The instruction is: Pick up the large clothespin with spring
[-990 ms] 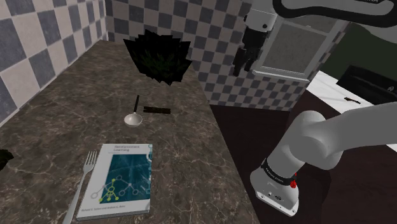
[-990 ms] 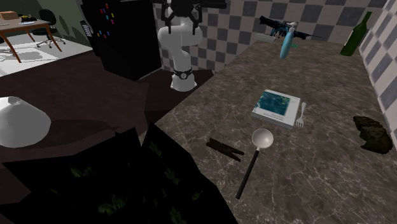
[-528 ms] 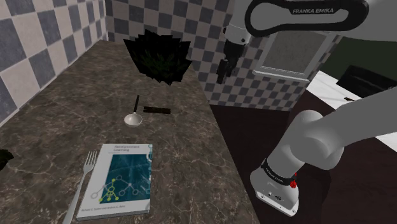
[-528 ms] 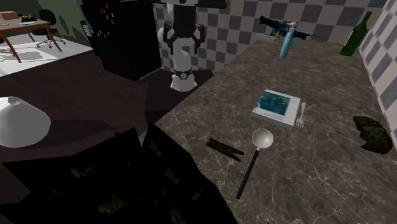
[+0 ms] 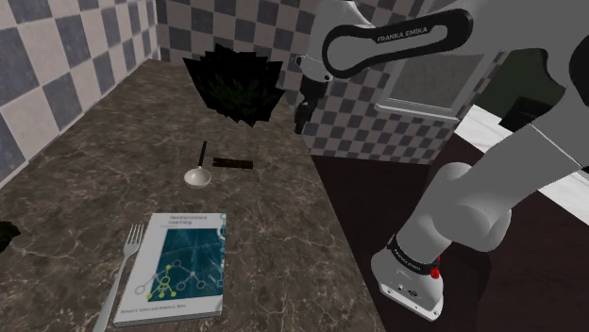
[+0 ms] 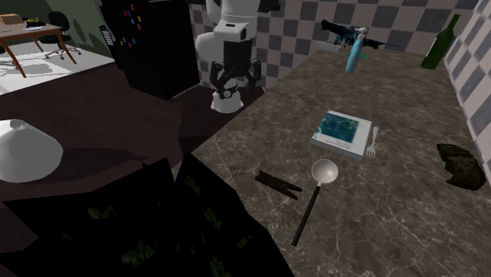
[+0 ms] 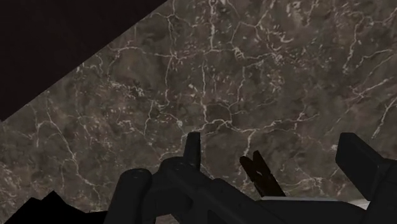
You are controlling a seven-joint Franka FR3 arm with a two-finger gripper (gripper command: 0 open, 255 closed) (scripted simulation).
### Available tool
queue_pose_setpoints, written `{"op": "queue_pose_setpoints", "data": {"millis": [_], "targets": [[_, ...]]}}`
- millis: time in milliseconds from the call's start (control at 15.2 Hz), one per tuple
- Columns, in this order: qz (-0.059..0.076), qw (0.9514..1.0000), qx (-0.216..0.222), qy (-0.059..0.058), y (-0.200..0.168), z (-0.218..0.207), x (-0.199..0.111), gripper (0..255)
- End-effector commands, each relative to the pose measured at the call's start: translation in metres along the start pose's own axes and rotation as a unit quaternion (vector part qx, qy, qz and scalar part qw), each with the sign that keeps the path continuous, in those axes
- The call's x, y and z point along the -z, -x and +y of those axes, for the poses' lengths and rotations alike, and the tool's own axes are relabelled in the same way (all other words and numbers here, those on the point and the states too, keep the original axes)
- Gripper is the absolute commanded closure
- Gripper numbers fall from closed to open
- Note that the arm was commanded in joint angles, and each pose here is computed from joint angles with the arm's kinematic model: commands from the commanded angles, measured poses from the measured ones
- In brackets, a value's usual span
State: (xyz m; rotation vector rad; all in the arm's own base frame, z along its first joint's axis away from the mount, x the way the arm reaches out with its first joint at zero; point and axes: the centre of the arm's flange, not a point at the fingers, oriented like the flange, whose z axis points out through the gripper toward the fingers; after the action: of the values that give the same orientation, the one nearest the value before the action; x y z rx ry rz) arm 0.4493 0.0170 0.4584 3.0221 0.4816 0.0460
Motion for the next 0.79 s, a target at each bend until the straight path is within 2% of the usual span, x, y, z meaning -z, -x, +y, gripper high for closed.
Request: {"op": "queue_pose_setpoints", "data": {"millis": [0,330,726], "targets": [[0.005,0.9996,0.027,0.001,-0.02,0.001,-0.021,0],[0.014,0.9957,0.092,0.004,-0.067,-0.007,-0.064,0],[0.026,0.9852,0.169,0.008,-0.122,-0.023,-0.114,0]]}}
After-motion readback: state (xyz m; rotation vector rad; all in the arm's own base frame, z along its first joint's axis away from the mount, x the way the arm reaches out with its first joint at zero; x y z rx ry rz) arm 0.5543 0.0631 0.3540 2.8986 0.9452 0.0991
